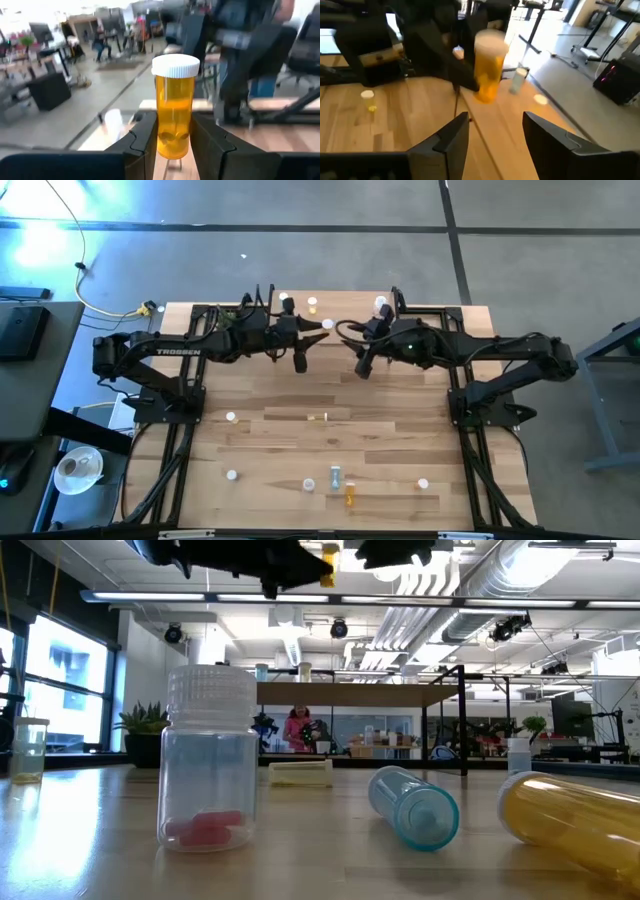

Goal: Pick and place medicine bottles onto shelf by color
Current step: Put the top orange pill bottle on the shelf, then put the top transparent pill bottle on the shelf aligned with the transparent pill bottle

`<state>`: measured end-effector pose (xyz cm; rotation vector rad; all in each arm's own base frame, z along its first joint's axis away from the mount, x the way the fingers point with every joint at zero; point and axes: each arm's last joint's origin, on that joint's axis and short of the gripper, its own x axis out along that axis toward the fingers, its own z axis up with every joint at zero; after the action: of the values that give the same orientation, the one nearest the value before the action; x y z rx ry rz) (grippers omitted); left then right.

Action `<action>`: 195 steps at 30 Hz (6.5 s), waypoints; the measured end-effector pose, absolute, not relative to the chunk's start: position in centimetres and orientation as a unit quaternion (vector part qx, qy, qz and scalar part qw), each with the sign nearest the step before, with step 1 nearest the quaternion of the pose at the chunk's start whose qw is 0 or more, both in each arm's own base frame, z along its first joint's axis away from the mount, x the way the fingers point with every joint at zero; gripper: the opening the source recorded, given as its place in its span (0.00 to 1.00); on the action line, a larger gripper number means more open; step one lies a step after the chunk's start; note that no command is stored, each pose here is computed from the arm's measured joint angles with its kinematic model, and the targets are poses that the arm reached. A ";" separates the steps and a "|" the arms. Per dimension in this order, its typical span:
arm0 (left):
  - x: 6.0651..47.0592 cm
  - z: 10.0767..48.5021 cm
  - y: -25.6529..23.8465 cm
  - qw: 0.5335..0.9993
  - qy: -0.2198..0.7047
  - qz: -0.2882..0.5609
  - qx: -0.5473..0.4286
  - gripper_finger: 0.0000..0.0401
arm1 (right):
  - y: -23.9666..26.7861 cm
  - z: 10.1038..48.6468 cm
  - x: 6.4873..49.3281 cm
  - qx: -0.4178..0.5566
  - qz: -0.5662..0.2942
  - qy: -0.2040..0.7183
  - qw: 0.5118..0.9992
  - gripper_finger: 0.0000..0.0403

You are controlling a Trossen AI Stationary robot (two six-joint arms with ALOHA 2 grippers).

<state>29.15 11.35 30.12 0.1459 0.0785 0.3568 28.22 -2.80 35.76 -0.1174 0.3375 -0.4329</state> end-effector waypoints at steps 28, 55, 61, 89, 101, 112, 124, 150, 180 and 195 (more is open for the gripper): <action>32.4 23.8 12.6 0.977 0.131 0.167 0.027 0.23 | -8.6 33.3 29.5 -0.035 -0.093 0.208 0.973 0.44; 32.4 24.3 12.6 0.979 0.103 0.173 0.033 0.23 | -8.7 32.1 29.9 -0.010 -0.095 0.244 0.965 0.27; 32.4 24.4 12.6 0.979 0.102 0.173 0.033 0.25 | -8.7 32.1 29.9 -0.010 -0.095 0.244 0.965 0.25; 32.4 24.3 12.6 0.976 0.114 0.172 0.062 0.55 | -8.9 32.0 29.8 -0.019 -0.134 0.249 0.959 0.25; 29.2 27.9 12.0 0.951 0.142 0.254 0.107 0.54 | -10.8 34.6 29.3 -0.062 -0.216 0.240 0.944 0.25; 26.4 28.6 10.9 0.964 0.210 0.141 0.081 0.54 | -14.9 36.3 27.4 -0.062 -0.285 0.226 0.930 0.25; 27.5 26.1 11.4 0.969 0.242 0.045 -0.004 0.54 | -17.1 36.8 27.5 -0.055 -0.306 0.233 0.921 0.25; 23.8 20.3 12.1 0.976 0.195 0.063 -0.078 0.54 | -19.8 30.3 32.5 0.016 -0.243 0.364 0.899 0.25; 23.8 20.4 12.1 0.977 0.193 0.062 -0.073 0.54 | -20.0 29.6 32.2 0.018 -0.255 0.392 0.884 0.39; 23.8 20.4 12.1 0.976 0.193 0.063 -0.076 0.54 | -19.7 31.1 31.7 0.009 -0.257 0.411 0.875 0.39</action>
<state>23.83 12.12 20.35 -0.1542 0.3882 0.1267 31.74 -19.75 31.11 0.0194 0.8583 -0.5362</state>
